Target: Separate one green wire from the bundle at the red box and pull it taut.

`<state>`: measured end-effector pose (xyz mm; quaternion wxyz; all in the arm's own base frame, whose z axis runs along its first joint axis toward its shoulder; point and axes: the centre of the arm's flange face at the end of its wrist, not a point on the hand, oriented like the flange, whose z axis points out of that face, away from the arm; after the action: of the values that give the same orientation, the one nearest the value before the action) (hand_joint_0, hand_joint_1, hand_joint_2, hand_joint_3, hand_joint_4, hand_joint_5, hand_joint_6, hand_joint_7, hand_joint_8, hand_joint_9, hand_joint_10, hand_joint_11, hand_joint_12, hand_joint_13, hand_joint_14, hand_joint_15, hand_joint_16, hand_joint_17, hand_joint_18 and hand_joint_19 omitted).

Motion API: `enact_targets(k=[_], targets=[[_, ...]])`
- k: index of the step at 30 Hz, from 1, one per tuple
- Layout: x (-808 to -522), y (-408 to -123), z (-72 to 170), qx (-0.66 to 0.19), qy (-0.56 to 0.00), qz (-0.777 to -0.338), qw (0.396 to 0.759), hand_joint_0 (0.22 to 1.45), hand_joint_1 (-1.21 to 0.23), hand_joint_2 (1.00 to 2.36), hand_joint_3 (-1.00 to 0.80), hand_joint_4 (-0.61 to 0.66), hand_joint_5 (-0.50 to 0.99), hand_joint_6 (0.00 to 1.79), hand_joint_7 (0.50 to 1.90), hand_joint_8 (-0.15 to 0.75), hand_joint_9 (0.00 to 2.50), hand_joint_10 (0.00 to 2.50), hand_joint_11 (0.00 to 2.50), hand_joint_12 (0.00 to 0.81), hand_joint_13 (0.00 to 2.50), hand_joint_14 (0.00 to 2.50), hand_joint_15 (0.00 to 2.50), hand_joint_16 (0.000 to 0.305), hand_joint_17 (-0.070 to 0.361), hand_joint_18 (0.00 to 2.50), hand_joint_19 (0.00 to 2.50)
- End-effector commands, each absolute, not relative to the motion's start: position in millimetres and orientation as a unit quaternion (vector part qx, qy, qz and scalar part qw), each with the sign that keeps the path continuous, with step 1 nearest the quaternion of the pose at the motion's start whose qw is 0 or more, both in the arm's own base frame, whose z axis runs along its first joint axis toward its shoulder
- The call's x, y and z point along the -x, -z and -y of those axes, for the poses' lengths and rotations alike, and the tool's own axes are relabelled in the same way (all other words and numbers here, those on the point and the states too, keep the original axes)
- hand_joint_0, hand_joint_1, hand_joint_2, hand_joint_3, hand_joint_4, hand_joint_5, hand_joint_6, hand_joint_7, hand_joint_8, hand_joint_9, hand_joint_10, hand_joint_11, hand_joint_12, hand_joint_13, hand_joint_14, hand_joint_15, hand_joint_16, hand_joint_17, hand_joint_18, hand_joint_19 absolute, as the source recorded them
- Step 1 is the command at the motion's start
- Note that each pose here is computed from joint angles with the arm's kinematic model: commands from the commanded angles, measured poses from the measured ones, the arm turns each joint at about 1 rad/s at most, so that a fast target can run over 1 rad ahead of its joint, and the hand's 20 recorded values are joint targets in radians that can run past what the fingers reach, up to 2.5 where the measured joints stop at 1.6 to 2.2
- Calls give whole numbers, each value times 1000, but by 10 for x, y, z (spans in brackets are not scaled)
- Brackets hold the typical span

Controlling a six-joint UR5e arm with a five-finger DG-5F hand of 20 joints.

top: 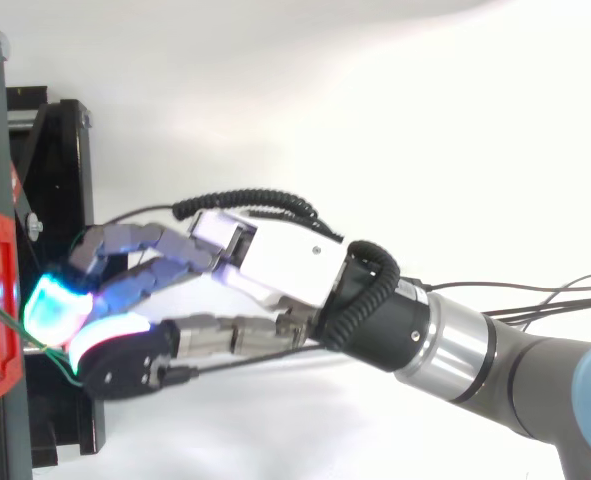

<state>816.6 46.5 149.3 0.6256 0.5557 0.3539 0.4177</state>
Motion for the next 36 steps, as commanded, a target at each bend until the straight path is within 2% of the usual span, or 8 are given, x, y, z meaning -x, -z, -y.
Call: enact_targets(k=[1, 7, 13, 20, 26, 36], targets=[[-8094, -1414, -369, -574, -390, -339, 636, 460, -491, 1000, -500, 152, -213, 503, 833, 280, 561, 9, 340, 436, 695, 10, 275, 60, 136, 573, 323], [-8048, -1323, -251, -581, -377, -311, 651, 458, -483, 1000, -500, 153, -216, 502, 830, 285, 571, 8, 311, 441, 682, 9, 258, 60, 135, 539, 293], [-8057, -1298, -253, -560, -366, -312, 675, 450, -470, 1000, -500, 133, -236, 502, 804, 310, 570, 8, 225, 457, 670, 8, 218, 62, 139, 527, 251], [-8095, -1348, -329, -543, -366, -311, 689, 420, -398, 1000, -500, 132, -270, 502, 732, 394, 675, 3, 99, 517, 768, 5, 153, 68, 152, 582, 202], [-8121, -1390, -473, -530, -372, -317, 693, 407, -374, 1000, -500, 144, -276, 501, 724, 401, 751, 4, 145, 514, 880, 5, 135, 68, 152, 668, 191], [-8111, -1382, -544, -530, -377, -317, 690, 409, -414, 1000, -500, 141, -275, 502, 720, 362, 796, 8, 268, 500, 1012, 6, 123, 63, 142, 711, 162]])
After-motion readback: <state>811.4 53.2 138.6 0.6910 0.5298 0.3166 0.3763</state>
